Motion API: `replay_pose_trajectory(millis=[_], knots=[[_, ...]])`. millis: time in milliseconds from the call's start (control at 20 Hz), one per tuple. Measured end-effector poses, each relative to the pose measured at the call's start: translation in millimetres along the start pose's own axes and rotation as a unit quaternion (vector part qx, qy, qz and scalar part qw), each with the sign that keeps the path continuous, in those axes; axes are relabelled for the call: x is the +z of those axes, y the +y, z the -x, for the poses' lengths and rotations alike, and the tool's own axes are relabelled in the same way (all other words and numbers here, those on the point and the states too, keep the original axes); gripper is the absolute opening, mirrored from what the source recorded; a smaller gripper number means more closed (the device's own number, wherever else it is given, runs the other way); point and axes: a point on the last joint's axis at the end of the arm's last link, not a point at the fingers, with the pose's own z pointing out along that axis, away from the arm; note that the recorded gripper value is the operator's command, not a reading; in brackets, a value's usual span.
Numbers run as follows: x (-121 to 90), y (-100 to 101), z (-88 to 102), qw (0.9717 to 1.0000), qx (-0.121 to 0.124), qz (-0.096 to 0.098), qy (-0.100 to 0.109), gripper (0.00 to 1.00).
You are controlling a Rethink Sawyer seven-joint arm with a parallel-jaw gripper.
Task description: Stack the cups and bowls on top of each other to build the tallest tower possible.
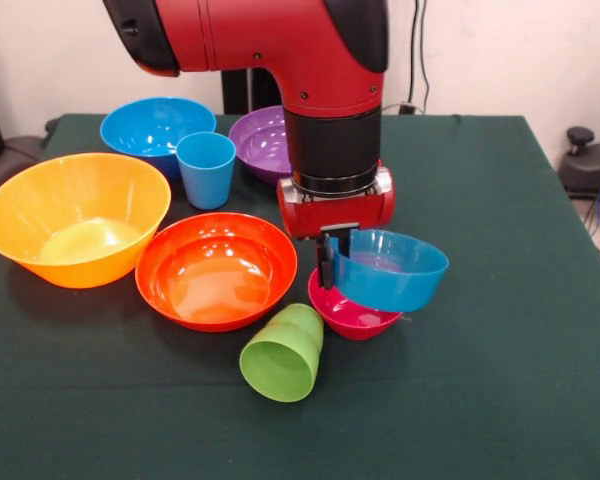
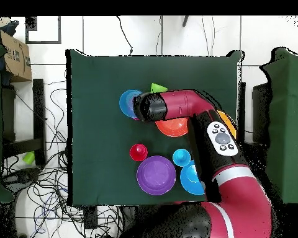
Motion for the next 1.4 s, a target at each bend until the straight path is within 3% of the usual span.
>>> replay_pose_trajectory(millis=[500,1100,1400], knots=[[-3,-8,-2.6,0.9998,-0.016,-0.015,-0.001,0.0],[-2,-28,-9.9,0.9996,-0.014,-0.023,0.001,0.0],[0,-36,-22.4,0.9995,-0.016,-0.026,0.009,0.0]])
